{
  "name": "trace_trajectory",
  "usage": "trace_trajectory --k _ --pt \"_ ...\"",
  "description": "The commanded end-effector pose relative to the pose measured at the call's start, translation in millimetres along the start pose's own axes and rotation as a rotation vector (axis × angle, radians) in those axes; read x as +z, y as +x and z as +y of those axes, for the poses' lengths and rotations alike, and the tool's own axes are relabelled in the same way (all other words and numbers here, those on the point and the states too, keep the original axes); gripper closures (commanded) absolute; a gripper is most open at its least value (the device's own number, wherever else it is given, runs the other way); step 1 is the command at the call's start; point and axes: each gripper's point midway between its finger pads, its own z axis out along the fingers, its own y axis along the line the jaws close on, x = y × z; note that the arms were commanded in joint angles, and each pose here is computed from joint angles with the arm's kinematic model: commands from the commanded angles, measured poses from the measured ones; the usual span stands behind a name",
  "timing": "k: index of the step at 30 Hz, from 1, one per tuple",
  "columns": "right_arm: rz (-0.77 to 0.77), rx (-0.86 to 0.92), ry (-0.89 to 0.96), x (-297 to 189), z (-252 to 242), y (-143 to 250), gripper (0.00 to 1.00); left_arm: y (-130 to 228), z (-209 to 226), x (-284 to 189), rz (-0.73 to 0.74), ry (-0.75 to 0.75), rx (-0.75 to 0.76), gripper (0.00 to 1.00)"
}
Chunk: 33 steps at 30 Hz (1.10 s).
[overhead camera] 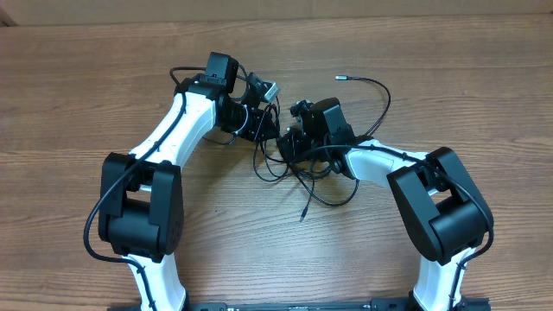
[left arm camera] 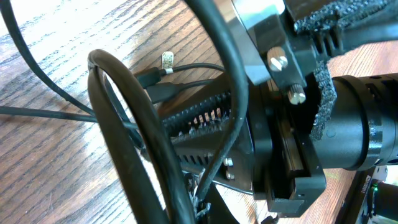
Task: Untangle cables
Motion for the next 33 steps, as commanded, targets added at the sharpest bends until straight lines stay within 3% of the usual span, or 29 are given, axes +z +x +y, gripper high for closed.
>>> trace_trajectory --k 1,3,8,17,26,33 --pt "0.017 -0.002 0.005 3 -2 8 0.91 -9 -5 -6 -0.023 -0.007 0.049 0.95" --pt "0.019 -0.002 0.003 3 -2 8 0.96 -8 -4 -6 -0.023 -0.01 0.049 0.95" --pt "0.036 -0.009 -0.147 -1 24 8 0.96 -8 2 -6 -0.02 -0.048 0.03 0.95" --pt "0.036 0.081 -0.318 -33 39 -10 0.96 -4 50 -17 -0.023 -0.313 -0.184 0.96" --pt "0.068 0.229 -0.301 -59 1 -10 0.96 2 78 -34 -0.044 -0.402 -0.315 0.96" --pt "0.037 0.175 -0.719 -117 29 -32 0.96 5 85 -39 -0.045 -0.431 -0.333 0.96"
